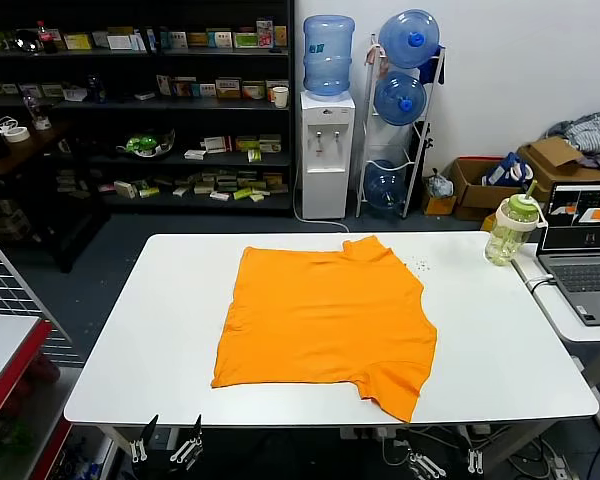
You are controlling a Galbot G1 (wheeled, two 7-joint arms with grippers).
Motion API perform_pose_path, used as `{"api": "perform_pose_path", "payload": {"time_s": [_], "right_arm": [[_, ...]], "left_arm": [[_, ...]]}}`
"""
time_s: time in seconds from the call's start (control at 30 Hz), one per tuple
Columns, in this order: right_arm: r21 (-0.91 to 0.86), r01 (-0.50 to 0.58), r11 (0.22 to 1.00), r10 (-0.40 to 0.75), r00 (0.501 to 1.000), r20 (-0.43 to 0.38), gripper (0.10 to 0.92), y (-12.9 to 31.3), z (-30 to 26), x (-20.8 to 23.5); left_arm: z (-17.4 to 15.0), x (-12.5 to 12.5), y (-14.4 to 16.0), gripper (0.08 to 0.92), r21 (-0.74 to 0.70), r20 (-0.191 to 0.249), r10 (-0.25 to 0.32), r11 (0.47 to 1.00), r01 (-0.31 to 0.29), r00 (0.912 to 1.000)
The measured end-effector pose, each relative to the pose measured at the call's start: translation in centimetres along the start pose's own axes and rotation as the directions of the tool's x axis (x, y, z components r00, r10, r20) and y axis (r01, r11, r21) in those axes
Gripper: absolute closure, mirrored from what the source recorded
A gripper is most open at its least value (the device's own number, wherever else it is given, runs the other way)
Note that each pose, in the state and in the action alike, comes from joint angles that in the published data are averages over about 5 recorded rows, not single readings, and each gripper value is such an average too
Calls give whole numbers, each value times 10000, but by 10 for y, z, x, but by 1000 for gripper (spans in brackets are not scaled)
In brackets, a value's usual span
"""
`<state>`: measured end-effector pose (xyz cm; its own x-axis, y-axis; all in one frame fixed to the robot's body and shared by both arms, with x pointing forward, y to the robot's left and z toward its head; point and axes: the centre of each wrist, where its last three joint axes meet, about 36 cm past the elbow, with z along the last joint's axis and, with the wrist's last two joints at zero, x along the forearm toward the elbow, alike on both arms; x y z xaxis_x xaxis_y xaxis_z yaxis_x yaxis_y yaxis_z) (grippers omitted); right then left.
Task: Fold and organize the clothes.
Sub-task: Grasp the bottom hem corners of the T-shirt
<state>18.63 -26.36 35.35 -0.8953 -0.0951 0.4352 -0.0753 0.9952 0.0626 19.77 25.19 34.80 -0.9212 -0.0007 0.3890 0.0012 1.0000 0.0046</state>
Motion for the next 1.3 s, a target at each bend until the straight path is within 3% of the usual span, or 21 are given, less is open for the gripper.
{"api": "perform_pose_path", "payload": {"time_s": [0.3, 0.97, 1.17, 1.3], "right_arm": [[-149, -52, 9999, 53, 10000, 71, 200, 7, -5, -16], [-719, -456, 9964, 401, 9962, -769, 205, 32, -9, -87], [-650, -575, 9962, 515, 9945, -907, 342, 37, -6, -93], [-588, -622, 9963, 567, 9941, -924, 455, 39, -5, -93]], "left_arm": [[-6, -10, 1, 177, 13, -60, 220, 9998, -220, 9997], [-16, -79, -8, 177, 284, -756, 684, 9974, -664, 9948], [-14, -90, -16, 184, 292, -879, 770, 9968, -747, 9931], [-12, -95, -21, 266, 239, -930, 884, 9960, -865, 9917]]}}
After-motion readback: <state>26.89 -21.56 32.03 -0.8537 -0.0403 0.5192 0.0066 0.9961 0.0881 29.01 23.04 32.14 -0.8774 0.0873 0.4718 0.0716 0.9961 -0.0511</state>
